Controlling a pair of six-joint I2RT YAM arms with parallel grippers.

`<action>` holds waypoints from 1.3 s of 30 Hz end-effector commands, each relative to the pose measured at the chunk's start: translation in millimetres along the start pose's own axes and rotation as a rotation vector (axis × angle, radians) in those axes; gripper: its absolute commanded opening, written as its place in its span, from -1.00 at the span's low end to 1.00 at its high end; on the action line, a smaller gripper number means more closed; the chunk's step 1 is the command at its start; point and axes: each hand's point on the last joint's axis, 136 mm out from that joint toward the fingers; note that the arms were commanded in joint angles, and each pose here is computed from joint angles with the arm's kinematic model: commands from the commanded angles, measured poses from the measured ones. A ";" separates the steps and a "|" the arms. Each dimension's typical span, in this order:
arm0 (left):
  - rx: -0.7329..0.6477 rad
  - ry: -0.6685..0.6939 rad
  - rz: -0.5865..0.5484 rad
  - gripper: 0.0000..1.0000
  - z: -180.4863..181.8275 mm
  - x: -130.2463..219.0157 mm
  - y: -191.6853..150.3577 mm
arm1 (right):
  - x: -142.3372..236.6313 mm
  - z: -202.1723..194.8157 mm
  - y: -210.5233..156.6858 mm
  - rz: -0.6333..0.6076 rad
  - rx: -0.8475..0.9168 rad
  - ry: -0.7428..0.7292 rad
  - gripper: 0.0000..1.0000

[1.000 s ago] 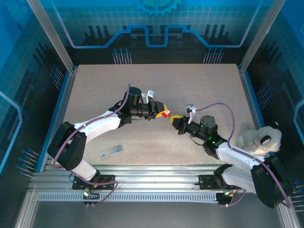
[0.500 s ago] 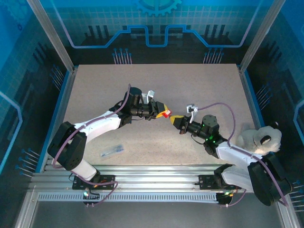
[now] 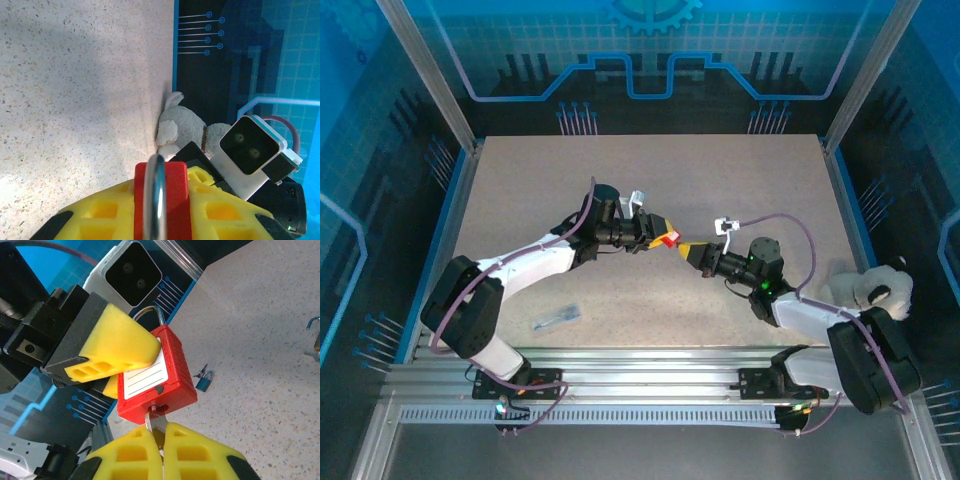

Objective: Lock with the key

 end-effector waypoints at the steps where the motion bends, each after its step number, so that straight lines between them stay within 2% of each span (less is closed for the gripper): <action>1: -0.074 -0.056 0.052 -1.00 -20.6 -0.3 -10.4 | 3.1 -6.5 23.6 -0.071 -0.069 -0.019 -0.67; 6: -0.075 -0.051 0.049 -1.00 -19.5 -0.1 -9.7 | 8.0 -2.4 27.0 -0.080 -0.044 -0.028 -0.23; 12: -0.074 -0.049 0.047 -1.00 -19.4 -0.1 -9.7 | 13.6 -1.6 29.3 -0.095 -0.022 -0.054 -0.04; 18: -0.073 -0.048 0.047 -1.00 -19.3 -0.1 -9.5 | 9.7 -0.6 26.9 -0.077 -0.050 -0.031 -0.06; 21: -0.075 -0.049 0.045 -1.00 -20.0 0.7 -9.4 | 8.4 -9.6 23.6 -0.063 -0.080 -0.070 -0.15; 39: -0.082 -0.048 0.039 -1.00 -21.7 2.5 -9.2 | -0.3 -2.7 17.4 -0.008 -0.027 -0.068 -0.29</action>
Point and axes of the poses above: each hand's point on the last joint's axis, 136 mm out from that joint toward the fingers, its own x axis back along the fingers, its own z axis along the line the jaws close on, y = z × x, and after that the axes turned 4 degrees about x, right-handed
